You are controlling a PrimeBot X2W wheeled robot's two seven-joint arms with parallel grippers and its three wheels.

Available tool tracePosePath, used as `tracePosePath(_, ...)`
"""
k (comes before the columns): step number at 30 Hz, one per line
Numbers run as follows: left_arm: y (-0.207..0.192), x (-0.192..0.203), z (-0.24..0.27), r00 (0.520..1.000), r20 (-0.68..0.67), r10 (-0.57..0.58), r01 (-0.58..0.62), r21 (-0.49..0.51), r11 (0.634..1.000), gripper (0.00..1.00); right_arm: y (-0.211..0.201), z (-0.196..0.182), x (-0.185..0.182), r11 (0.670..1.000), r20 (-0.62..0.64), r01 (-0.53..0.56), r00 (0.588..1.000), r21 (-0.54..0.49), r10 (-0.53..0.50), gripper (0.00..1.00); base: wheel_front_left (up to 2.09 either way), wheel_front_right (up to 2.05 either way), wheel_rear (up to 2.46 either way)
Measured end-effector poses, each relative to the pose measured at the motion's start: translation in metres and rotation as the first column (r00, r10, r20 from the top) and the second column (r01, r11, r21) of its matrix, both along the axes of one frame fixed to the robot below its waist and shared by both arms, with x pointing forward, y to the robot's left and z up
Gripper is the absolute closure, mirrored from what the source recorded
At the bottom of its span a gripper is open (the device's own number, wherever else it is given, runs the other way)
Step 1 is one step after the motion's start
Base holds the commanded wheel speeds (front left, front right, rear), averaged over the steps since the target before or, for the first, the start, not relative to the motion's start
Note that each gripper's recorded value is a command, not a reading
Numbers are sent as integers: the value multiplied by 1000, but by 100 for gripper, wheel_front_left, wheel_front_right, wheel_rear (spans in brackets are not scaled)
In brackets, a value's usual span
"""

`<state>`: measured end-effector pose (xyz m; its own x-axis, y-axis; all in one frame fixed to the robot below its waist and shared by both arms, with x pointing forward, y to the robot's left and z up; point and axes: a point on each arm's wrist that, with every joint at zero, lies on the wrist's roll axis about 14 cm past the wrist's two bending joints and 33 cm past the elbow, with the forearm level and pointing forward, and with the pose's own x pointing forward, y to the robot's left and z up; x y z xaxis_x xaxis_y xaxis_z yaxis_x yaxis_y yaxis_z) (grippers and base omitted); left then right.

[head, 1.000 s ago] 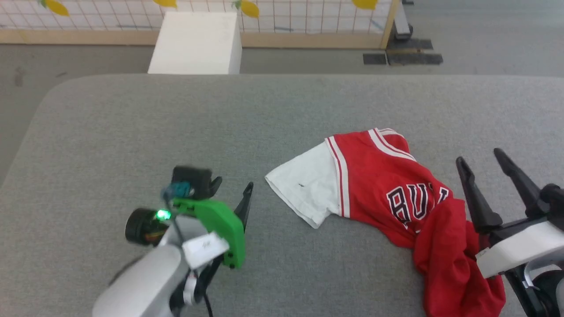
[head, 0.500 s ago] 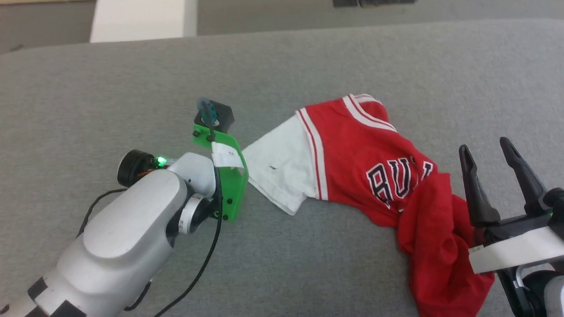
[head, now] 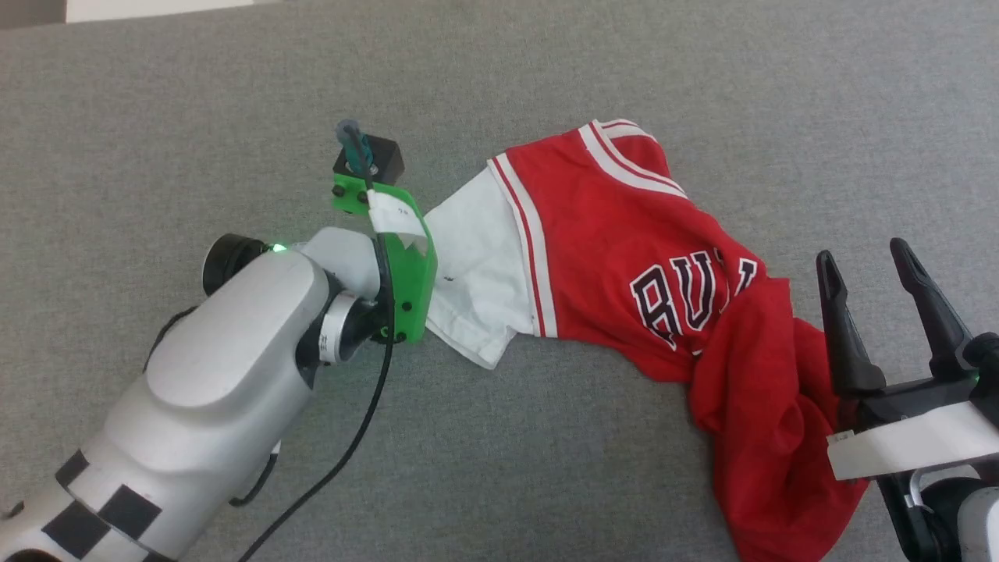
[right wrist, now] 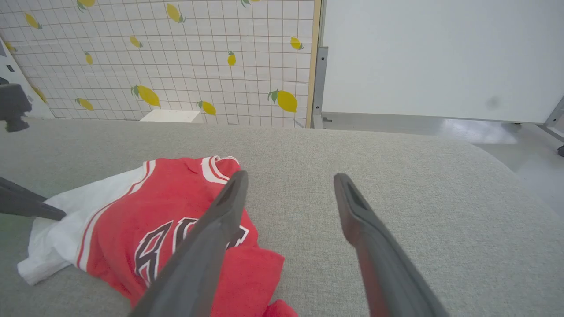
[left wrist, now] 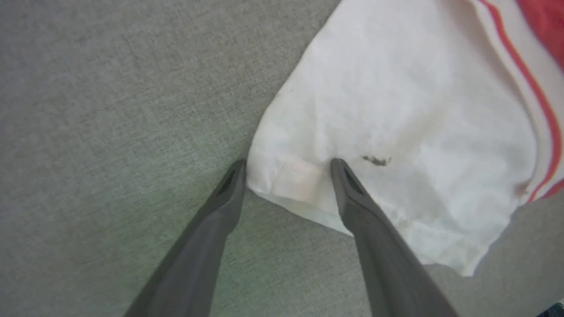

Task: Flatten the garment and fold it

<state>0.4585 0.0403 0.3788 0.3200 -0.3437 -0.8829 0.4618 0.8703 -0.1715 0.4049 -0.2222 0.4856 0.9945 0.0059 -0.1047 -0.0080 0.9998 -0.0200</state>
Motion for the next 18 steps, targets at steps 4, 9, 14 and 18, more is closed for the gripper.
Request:
tracePosePath(4, 0, -6, -5, 998, -57, -33, 32, -7, 999, 100, -2, -2, 2, 1000, -5, 6, 1000, -4, -6, 0, 0, 0, 0)
tracePosePath(9, 5, -5, 0, 1000, 12, 4, -4, -28, 1000, 100, -3, -1, 1, 1000, -7, 9, 1000, -8, -9, 0, 0, 0, 0)
tracePosePath(14, 42, -2, 14, 980, 139, 139, -137, -27, 990, 100, 3, 4, 1, 1000, -10, -12, 1000, -1, 11, 0, 0, 0, 0)
tracePosePath(18, 80, 2, 39, 937, 266, 226, -230, -17, 973, 100, 12, 7, 1, 999, -15, -38, 999, 10, 38, 0, 0, 0, 0)
